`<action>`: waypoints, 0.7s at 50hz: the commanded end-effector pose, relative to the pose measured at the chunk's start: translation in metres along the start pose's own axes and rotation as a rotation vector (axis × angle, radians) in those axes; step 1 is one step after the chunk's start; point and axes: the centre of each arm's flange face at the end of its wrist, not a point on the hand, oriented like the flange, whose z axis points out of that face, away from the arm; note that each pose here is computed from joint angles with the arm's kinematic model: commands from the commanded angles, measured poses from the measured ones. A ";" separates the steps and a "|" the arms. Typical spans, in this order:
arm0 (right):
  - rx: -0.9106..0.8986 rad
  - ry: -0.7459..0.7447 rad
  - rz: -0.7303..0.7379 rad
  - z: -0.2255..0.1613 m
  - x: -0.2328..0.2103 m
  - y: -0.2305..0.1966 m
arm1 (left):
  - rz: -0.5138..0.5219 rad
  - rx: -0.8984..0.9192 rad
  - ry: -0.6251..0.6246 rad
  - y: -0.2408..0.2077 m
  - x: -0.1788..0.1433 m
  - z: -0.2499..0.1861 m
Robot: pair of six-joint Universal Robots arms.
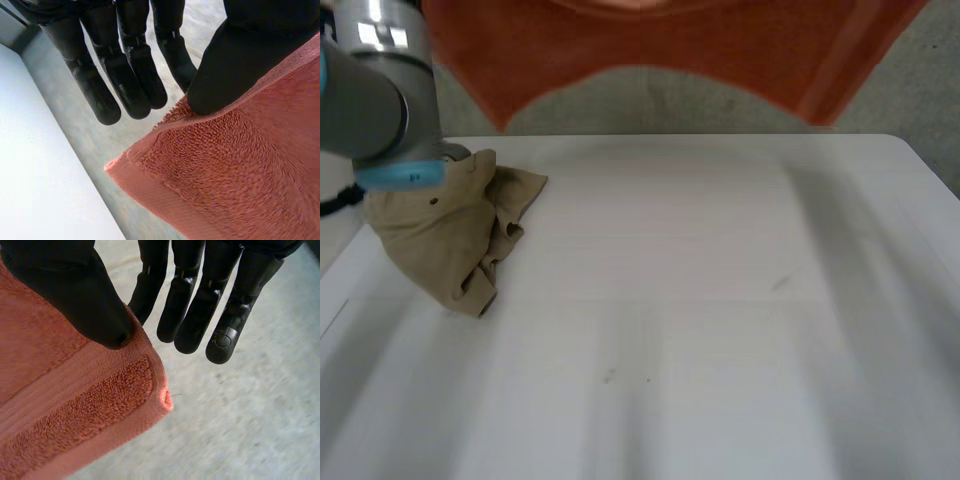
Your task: Fold the laundry.
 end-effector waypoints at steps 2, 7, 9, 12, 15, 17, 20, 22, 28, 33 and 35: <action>-0.199 -0.218 0.029 -0.056 -0.047 0.058 | 0.026 -0.263 0.155 0.057 0.023 -0.074; -0.322 -0.429 0.072 -0.111 -0.082 0.091 | 0.054 -0.449 0.257 0.091 0.033 -0.124; -0.371 -0.477 0.069 -0.128 -0.084 0.103 | 0.071 -0.551 0.325 0.108 0.042 -0.154; -0.472 -0.552 0.040 -0.155 -0.080 0.122 | 0.085 -0.658 0.393 0.117 0.046 -0.184; -0.593 -0.635 0.001 -0.182 -0.074 0.130 | 0.099 -0.738 0.440 0.118 0.043 -0.204; -0.663 -0.683 -0.017 -0.195 -0.070 0.133 | 0.113 -0.810 0.481 0.112 0.037 -0.219; -0.793 -0.800 -0.049 -0.217 -0.059 0.121 | 0.144 -0.917 0.556 0.093 0.023 -0.241; -0.890 -0.869 -0.068 -0.230 -0.042 0.106 | 0.162 -0.976 0.599 0.082 0.016 -0.253; -1.102 -0.986 -0.098 -0.261 0.002 0.077 | 0.294 -1.213 0.839 0.039 -0.018 -0.307; -1.083 -1.002 -0.217 -0.269 0.025 0.065 | 0.345 -1.233 0.926 0.020 -0.029 -0.322; -1.091 -0.988 -0.207 -0.269 0.025 0.067 | 0.332 -1.178 0.904 0.019 -0.026 -0.315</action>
